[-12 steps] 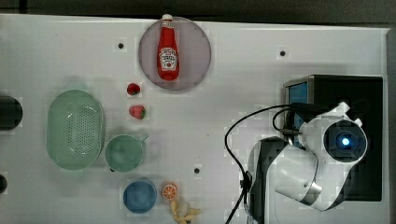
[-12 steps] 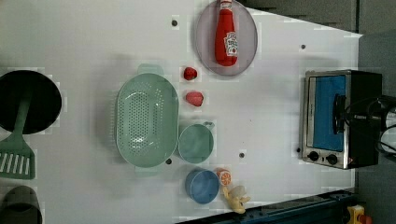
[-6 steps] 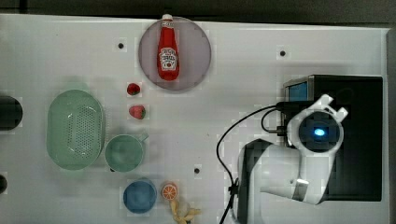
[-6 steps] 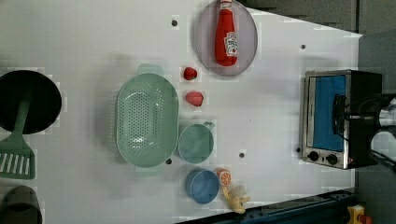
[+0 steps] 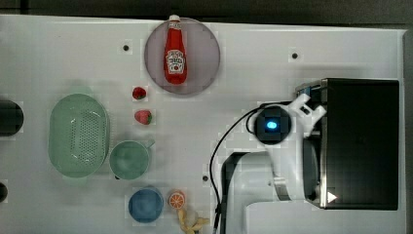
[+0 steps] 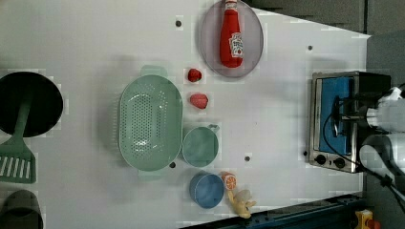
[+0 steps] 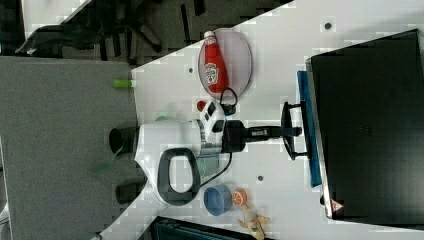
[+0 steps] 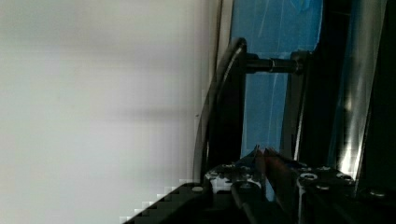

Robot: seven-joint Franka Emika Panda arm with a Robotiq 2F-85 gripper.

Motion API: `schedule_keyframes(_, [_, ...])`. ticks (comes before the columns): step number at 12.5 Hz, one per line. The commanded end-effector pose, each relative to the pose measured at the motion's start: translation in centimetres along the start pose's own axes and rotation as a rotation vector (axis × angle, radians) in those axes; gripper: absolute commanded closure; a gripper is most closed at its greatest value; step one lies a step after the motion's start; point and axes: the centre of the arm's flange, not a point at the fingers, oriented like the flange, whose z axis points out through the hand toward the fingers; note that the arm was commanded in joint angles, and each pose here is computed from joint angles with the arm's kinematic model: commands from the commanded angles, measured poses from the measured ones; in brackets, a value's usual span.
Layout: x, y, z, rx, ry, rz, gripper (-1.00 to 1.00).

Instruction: Flap open oven.

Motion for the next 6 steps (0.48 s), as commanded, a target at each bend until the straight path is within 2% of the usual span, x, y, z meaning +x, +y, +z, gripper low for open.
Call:
schedule_keyframes(1, [1.3, -7.6, 0.2, -0.076, -0.027, 0.078, 0.65])
schedule_keyframes(4, [1.5, -11.6, 1.2, -0.182, -0.040, 0.064, 0.65])
schedule_keyframes(6, [1.6, -14.1, 2.3, -0.208, -0.045, 0.090, 0.65])
